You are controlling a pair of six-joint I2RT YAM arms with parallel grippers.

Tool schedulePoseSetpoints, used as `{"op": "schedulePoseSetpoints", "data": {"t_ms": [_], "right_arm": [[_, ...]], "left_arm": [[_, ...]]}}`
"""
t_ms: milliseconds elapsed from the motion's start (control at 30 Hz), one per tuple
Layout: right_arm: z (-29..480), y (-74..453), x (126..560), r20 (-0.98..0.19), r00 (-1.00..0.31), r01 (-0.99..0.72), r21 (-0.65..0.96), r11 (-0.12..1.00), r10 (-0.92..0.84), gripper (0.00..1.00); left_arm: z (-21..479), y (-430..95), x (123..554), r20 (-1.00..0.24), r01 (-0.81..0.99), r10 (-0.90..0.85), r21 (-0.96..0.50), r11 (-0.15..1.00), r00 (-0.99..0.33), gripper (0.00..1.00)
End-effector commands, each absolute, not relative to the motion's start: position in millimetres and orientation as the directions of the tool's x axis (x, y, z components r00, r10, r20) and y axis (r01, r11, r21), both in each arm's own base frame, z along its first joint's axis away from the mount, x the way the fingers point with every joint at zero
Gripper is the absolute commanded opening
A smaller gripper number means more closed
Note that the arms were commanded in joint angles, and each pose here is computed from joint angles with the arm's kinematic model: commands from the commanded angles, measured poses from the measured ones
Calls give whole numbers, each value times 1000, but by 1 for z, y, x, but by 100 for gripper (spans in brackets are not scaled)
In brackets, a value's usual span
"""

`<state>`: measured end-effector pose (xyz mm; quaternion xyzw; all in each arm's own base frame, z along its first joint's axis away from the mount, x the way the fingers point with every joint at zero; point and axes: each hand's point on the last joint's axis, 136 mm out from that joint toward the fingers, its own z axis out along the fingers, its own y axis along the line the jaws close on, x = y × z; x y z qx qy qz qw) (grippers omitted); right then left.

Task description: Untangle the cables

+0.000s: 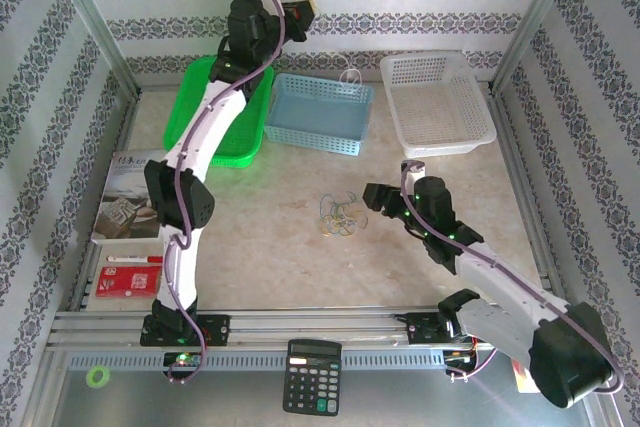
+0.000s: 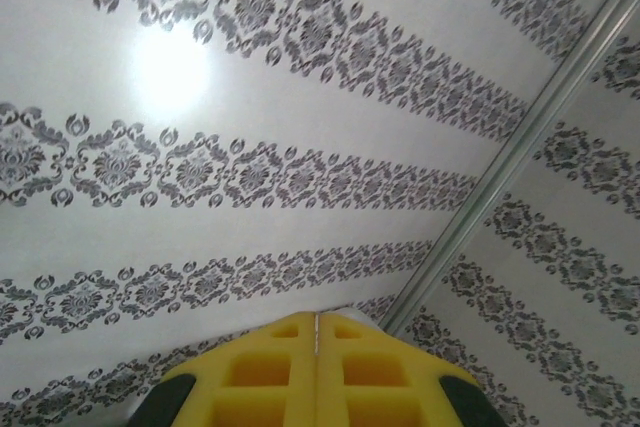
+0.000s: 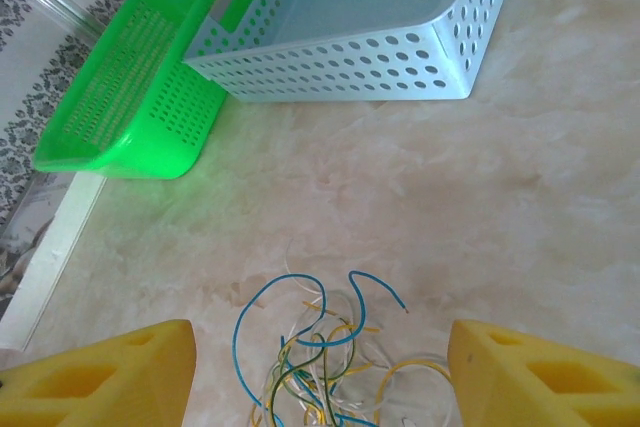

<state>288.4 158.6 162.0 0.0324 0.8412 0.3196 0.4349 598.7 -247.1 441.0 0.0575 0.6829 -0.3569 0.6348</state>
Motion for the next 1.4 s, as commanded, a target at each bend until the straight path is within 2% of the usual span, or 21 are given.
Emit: {"op": "schedulePoseSetpoints", "data": {"t_ms": [0,533,633,667,733,800,867,1000,1033,1367], "right_arm": [[155,151,279,-699,-644,-214,555,804,311,68],[160,143,280,-688,-645,-209,577,789,332,68],[161,144,279,-686,-647,-210,581,786,334,68],[161,144,279,-685,-648,-211,583,785,334,68],[162,145,279,-683,-650,-212,585,783,333,67],[164,144,279,-683,-651,-211,583,784,332,68],[165,144,279,-683,-651,-211,582,785,331,68],[166,143,280,-685,-651,-205,575,792,328,67],[166,143,280,-684,-653,-204,573,794,326,67],[152,146,281,-652,-689,-182,578,795,316,67]], "left_arm": [[447,-249,611,-904,540,-404,-411,735,-139,0],[301,-258,643,-897,406,-244,-392,826,-369,0],[278,-258,643,-882,384,-217,-388,838,-419,9],[270,-259,642,-877,380,-203,-384,841,-436,15],[261,-259,640,-868,370,-181,-375,850,-462,32],[258,-260,635,-861,372,-164,-370,851,-481,56],[264,-261,629,-861,380,-151,-364,850,-486,72],[288,-265,615,-866,418,-133,-362,833,-483,96],[294,-267,611,-866,428,-132,-364,827,-482,100],[329,-273,542,-844,473,-96,-386,792,-528,100]]}}
